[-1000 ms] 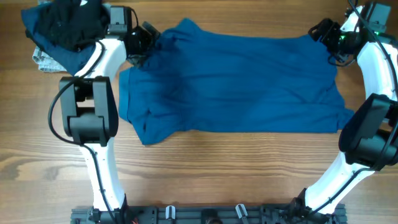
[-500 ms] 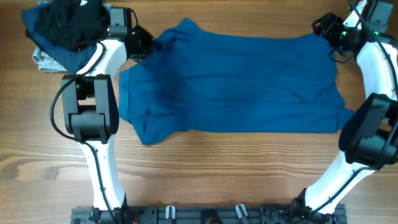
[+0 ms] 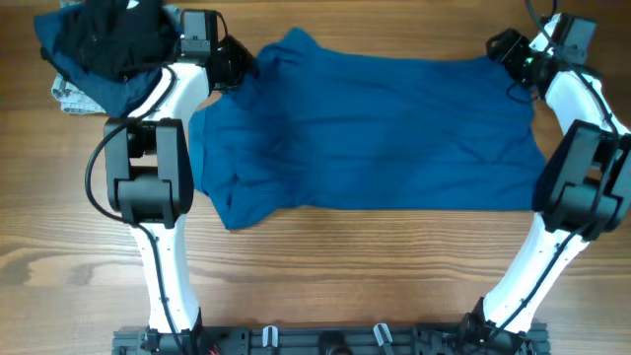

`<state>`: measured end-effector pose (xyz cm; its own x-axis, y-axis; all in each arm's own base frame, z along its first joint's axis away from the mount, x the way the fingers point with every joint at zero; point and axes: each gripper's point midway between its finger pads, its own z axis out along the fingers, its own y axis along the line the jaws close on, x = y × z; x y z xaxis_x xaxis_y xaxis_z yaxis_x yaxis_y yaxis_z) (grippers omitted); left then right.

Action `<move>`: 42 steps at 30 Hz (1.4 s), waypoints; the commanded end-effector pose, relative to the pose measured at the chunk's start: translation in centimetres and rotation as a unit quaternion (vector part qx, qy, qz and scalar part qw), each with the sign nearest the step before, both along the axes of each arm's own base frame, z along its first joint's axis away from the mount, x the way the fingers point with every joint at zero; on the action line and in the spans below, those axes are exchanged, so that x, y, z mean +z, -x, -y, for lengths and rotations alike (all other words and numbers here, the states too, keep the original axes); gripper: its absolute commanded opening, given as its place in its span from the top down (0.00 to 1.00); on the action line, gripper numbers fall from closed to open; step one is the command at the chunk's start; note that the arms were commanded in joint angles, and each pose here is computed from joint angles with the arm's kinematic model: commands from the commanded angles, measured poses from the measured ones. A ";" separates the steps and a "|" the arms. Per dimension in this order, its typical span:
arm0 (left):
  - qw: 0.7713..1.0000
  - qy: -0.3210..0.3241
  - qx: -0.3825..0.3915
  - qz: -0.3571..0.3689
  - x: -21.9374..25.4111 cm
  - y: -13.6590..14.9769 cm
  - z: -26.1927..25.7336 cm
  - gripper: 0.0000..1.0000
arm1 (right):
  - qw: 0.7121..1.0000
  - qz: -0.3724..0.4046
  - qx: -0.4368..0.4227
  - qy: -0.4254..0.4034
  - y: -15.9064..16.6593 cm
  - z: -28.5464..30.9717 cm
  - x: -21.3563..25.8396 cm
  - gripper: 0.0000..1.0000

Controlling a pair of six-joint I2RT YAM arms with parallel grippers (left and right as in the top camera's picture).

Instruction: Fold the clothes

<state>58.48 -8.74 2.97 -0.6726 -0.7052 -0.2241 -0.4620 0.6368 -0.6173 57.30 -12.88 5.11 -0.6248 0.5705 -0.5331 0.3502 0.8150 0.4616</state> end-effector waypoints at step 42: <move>0.992 -0.012 -0.113 0.055 0.8 -0.1 5.7 0.23 | 0.997 0.019 0.046 0.061 -2.4 1.8 -5.6 0.19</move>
<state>58.78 -13.74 4.31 -0.7640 -0.5575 -0.3248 -0.2571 0.7248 -0.6392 60.19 -14.44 2.30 -0.6083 0.4689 -0.6404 0.2437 0.8782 0.4115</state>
